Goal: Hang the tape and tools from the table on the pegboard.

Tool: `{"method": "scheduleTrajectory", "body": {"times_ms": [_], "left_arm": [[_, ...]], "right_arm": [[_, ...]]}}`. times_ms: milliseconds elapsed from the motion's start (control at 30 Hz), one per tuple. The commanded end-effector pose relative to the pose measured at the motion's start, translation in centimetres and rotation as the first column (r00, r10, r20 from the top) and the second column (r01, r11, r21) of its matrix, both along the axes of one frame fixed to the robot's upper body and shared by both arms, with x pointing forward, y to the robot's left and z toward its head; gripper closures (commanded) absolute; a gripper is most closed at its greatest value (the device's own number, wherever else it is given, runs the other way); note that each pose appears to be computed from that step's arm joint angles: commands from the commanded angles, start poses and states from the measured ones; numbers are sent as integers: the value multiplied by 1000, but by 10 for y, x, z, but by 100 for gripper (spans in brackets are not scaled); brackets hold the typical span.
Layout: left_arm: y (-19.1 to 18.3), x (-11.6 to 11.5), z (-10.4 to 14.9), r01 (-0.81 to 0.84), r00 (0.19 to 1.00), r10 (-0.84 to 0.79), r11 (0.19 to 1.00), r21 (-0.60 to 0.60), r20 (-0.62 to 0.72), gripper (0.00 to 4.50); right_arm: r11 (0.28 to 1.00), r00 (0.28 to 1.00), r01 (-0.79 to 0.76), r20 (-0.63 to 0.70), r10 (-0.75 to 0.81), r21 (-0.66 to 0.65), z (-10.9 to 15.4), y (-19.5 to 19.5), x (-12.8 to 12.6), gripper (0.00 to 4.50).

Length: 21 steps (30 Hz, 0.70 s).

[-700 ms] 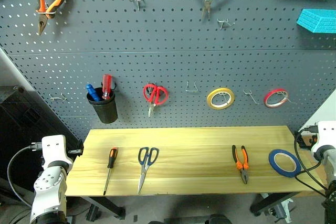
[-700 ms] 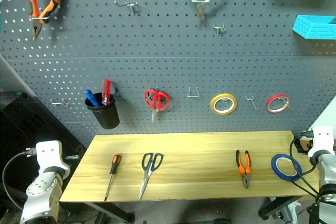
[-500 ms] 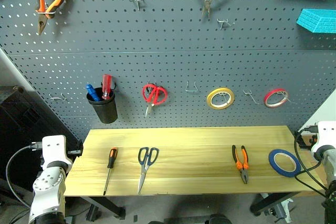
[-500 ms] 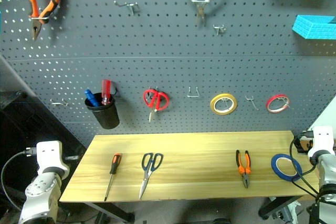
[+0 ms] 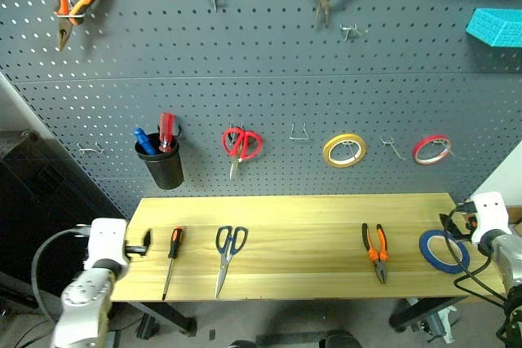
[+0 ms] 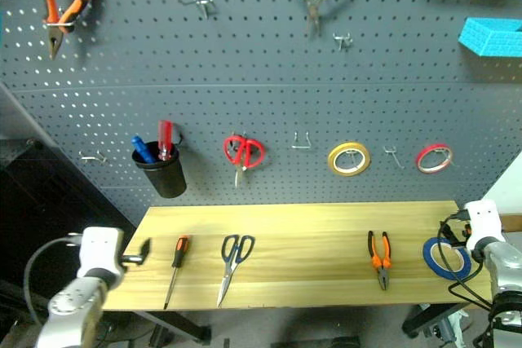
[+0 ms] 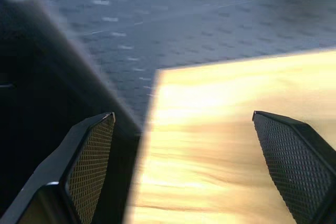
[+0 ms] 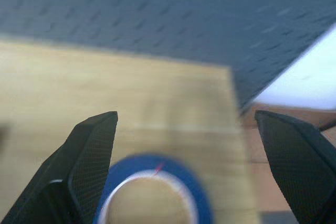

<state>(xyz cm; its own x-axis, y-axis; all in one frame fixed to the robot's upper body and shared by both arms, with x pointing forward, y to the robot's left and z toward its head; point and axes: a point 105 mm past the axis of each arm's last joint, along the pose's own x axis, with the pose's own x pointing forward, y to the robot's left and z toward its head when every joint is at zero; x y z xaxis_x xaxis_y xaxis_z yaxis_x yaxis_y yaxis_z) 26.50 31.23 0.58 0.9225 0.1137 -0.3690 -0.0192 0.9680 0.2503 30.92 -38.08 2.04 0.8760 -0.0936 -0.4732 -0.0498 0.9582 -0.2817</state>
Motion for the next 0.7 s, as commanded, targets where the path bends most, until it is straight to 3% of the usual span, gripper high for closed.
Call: {"method": "scheduleTrajectory", "body": {"times_ms": [33,267,367,467,700], "left_arm": [[-36,11,18,141,989,-143,989,47,38,3],[-108,28,54,444,887,-445,895,35,122,3],[-151,34,76,627,760,-637,771,108,130,3],[-189,30,96,764,628,-756,644,38,183,3],[-234,17,116,920,364,-916,382,88,169,3]], "right_arm": [[995,995,-96,7,96,0,15,22,8,0],[991,985,-136,-112,134,-12,16,32,11,0],[998,980,-66,-187,68,14,12,25,13,0],[999,969,-54,-242,51,-5,7,22,13,0],[998,947,55,-319,-47,17,-9,17,10,0]]}}
